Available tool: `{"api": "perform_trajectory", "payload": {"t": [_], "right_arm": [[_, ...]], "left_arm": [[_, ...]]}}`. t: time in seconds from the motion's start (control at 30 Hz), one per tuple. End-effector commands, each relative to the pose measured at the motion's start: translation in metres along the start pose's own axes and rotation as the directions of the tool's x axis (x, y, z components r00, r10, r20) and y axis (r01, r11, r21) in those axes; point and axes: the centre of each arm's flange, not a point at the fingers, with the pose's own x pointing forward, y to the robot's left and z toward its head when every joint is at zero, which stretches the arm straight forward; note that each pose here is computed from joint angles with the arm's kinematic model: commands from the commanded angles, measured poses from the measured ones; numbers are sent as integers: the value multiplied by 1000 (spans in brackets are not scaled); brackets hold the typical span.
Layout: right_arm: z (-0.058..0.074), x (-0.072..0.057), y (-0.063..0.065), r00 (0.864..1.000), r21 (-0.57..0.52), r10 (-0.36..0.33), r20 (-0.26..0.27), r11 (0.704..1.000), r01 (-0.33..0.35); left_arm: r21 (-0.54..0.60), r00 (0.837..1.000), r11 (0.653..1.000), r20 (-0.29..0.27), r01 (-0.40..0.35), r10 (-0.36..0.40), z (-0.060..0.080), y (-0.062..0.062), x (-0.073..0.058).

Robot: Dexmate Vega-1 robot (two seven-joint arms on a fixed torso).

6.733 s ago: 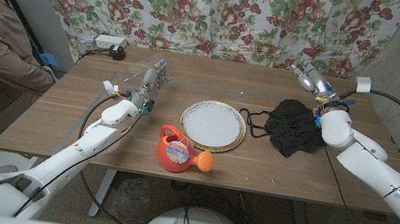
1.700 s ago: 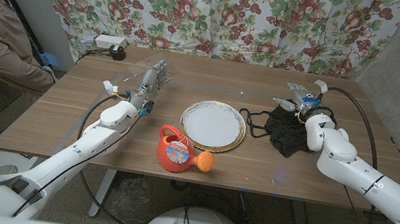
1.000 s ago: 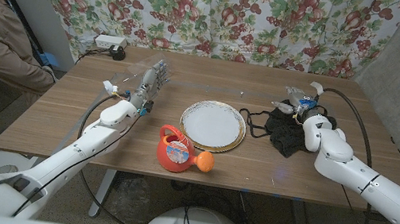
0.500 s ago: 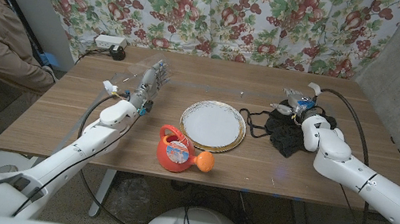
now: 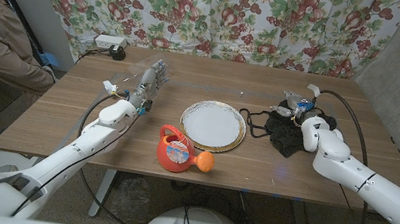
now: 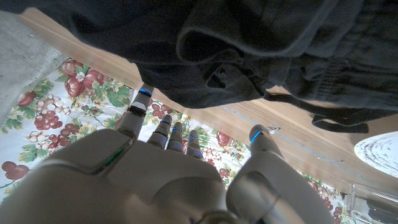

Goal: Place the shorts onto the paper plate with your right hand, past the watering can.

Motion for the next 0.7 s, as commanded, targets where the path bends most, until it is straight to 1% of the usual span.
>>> {"api": "perform_trajectory", "payload": {"t": [0.03,0.27,0.7], "right_arm": [[0,2,2,1000,-2,11,-7,1000,-11],[0,2,5,1000,-4,26,-12,1000,-26],[-5,2,13,998,3,57,-24,998,-57]], "left_arm": [[2,1000,1000,-4,3,-3,0,1,0],[3,1000,1000,-6,4,-4,-1,0,-1],[3,1000,1000,-4,5,-5,0,-1,-2]]}}
